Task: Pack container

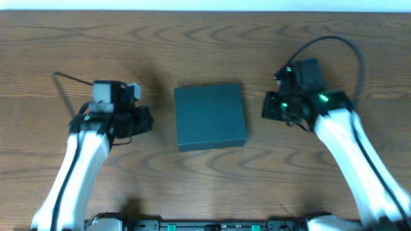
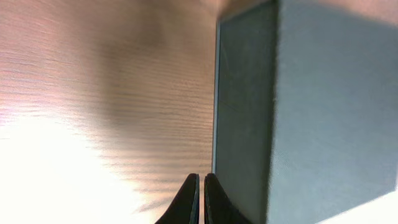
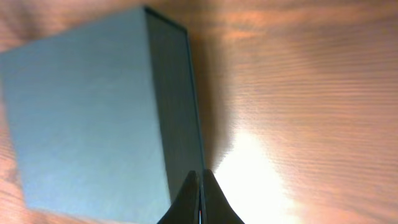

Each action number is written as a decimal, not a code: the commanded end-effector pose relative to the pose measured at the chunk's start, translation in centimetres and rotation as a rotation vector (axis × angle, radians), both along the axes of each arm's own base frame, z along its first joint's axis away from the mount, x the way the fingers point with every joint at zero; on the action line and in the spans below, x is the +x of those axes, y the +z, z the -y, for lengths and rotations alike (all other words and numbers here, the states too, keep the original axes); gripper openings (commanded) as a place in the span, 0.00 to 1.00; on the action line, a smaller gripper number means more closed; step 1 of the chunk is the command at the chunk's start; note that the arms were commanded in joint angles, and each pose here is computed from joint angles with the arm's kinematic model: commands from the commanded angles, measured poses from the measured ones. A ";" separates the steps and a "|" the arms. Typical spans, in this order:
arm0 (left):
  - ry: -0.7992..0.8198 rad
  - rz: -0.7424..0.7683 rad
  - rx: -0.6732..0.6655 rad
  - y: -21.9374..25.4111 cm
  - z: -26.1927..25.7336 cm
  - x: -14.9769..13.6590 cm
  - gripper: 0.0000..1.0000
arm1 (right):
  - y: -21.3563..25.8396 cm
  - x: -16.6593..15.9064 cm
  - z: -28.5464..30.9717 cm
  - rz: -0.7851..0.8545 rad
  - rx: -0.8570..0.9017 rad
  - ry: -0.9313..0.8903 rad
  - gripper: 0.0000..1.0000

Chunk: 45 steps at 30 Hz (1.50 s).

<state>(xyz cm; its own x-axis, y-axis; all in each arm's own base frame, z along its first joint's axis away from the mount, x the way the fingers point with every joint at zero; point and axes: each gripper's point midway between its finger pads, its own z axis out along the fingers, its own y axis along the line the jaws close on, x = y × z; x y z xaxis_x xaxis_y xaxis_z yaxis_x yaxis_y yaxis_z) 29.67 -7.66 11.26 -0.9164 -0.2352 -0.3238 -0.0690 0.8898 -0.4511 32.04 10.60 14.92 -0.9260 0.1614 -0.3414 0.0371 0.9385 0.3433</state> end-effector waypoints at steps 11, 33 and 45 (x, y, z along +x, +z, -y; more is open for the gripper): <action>0.008 0.543 0.128 11.8 -2.4 -11.6 0.06 | 5.1 -12.5 0.6 0.435 0.094 0.049 0.02; 0.102 0.456 0.007 4.3 -1.9 -12.7 0.95 | -1.5 -15.7 1.0 0.387 0.201 -0.027 0.99; 0.090 0.410 0.030 3.3 -2.1 -13.6 0.95 | -1.5 -15.7 1.0 0.387 0.201 -0.027 0.99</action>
<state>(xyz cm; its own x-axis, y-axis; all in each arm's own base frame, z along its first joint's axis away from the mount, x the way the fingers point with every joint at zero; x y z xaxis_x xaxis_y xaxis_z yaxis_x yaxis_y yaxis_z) 16.18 -5.70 14.69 -0.6895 -0.3046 -0.6572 0.0262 0.8962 -0.4428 16.46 9.58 13.73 -0.7255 0.2767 -0.6301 -0.1140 0.8546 0.5066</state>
